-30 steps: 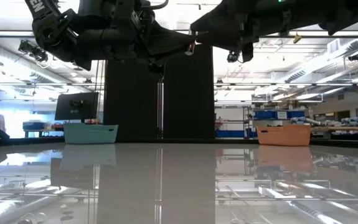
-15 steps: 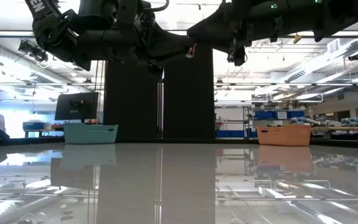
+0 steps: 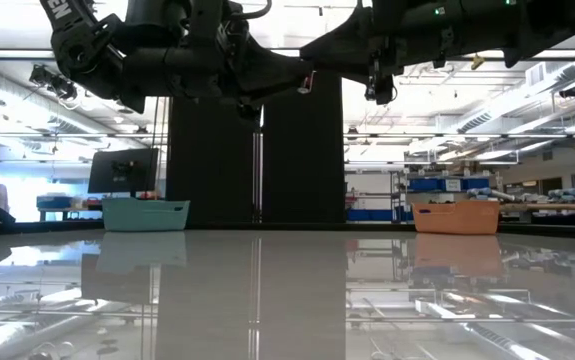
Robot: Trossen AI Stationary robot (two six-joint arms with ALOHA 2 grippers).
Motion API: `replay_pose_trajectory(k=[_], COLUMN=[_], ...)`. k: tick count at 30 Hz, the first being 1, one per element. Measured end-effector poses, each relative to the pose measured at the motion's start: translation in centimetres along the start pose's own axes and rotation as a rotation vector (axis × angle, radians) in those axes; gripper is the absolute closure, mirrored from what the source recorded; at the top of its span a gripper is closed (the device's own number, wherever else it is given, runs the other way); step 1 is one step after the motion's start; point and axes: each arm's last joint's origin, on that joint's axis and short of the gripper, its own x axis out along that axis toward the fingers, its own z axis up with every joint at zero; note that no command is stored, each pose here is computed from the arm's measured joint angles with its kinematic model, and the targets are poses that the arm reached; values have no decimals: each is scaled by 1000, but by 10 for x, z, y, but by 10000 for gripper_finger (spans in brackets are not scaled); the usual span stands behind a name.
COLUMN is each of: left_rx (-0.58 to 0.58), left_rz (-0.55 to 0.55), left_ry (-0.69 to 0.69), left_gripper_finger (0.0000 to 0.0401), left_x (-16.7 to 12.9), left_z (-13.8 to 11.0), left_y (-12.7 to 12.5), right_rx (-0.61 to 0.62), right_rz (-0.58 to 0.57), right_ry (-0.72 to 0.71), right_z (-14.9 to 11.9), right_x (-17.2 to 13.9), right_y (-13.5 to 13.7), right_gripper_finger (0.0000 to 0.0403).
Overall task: Sort batteries
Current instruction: Put the silver battery into the yellow bin
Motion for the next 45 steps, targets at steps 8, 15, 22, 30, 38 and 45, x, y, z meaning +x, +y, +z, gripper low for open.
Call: replay_pose_trajectory(k=[8, 15, 22, 30, 38, 45], left_rx=[1, -1, -1, -2, 11, 55], left_rz=[6, 7, 7, 8, -8, -81], left_ry=[-3, 9, 13, 20, 38, 124], left_gripper_finger=[281, 276, 275, 274, 275, 318], left_x=[0, 0, 0, 0, 0, -1], left_z=[0, -1, -1, -2, -3, -11], left_y=[0, 0, 0, 0, 0, -2], right_rx=[-13, -1, 60, 149, 264, 229], right_rz=[12, 15, -113, -242, -321, -485], right_ry=[-27, -9, 321, 787, 1147, 1316], right_z=[9, 36, 53, 56, 25, 1], right_x=[-4, -26, -61, -94, -131, -156], right_y=[0, -3, 0, 24, 59, 73], right_gripper_finger=[344, 344, 344, 344, 344, 344])
